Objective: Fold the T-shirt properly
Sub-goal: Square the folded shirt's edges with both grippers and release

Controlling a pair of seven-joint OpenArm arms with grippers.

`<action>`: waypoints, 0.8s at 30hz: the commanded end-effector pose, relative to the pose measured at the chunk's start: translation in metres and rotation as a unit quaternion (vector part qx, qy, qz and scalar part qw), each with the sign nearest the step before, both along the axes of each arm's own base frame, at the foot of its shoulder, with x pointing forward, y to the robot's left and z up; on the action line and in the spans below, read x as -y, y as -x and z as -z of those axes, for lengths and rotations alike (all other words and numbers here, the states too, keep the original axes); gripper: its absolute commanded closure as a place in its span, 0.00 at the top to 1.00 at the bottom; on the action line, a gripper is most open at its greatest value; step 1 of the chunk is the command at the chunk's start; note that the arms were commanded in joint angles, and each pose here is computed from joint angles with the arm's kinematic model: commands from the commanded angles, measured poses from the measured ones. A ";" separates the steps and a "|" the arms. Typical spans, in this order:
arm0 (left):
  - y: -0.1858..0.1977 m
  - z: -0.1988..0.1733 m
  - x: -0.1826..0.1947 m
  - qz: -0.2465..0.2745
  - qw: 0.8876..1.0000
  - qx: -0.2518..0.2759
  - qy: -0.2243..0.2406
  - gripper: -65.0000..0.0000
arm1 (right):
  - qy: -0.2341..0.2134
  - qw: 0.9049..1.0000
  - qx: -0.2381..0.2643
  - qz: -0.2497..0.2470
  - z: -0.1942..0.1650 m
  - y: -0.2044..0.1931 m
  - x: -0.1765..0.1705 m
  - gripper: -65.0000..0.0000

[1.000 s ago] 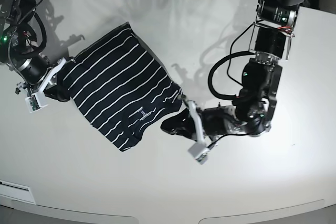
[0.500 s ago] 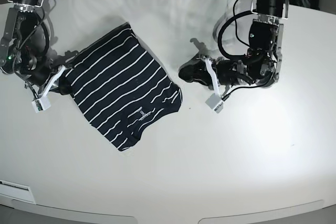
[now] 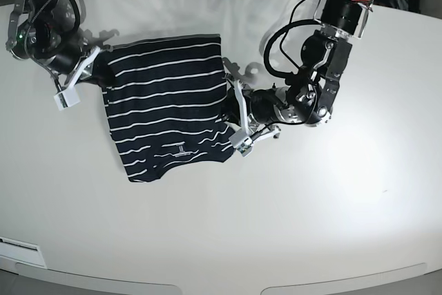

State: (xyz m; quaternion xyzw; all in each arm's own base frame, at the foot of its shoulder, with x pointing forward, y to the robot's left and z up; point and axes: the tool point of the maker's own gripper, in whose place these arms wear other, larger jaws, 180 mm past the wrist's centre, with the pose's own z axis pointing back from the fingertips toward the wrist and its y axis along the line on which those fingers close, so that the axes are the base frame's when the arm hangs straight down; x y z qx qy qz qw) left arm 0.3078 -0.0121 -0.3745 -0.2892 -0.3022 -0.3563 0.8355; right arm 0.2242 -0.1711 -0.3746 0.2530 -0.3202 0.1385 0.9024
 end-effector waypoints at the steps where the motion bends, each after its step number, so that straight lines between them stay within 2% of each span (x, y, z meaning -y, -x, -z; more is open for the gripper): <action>1: -0.014 -0.015 0.001 -0.001 1.000 0.023 0.007 0.00 | 0.009 1.000 0.021 -0.005 -0.011 -0.004 0.003 0.00; 6: -0.035 -0.031 -0.006 -0.009 0.999 0.050 -0.003 0.00 | 0.024 0.999 0.044 0.003 -0.027 -0.005 0.009 0.00; 10: -0.042 -0.046 -0.010 -0.009 0.999 0.036 0.016 0.00 | 0.037 0.995 0.095 0.023 -0.056 -0.024 0.024 0.00; 12: -0.032 -0.056 -0.007 0.017 0.998 0.020 0.053 0.00 | 0.019 0.993 0.115 0.033 -0.070 -0.029 0.028 0.00; 14: -0.014 -0.071 -0.004 0.058 0.992 -0.001 0.113 0.00 | -0.025 0.989 0.139 0.034 -0.087 -0.029 0.025 0.00; 16: 0.000 -0.089 -0.007 0.072 0.980 -0.041 0.180 0.00 | -0.083 0.983 0.157 0.039 -0.107 -0.029 0.022 0.00; 18: 0.014 -0.110 -0.013 0.095 0.963 -0.069 0.244 0.00 | -0.139 0.976 0.166 0.034 -0.126 -0.024 0.018 0.00; 19: 0.013 -0.113 -0.018 0.088 0.961 -0.068 0.255 0.00 | -0.154 0.974 0.163 0.027 -0.131 -0.019 0.018 0.00; 22: 0.013 -0.115 -0.028 0.070 0.961 -0.059 0.259 0.00 | -0.115 0.987 0.113 0.016 -0.112 -0.003 0.027 0.00; 24: 0.018 -0.113 -0.034 0.065 0.963 -0.056 0.254 0.00 | -0.109 0.989 0.102 0.023 -0.108 0.005 0.032 0.00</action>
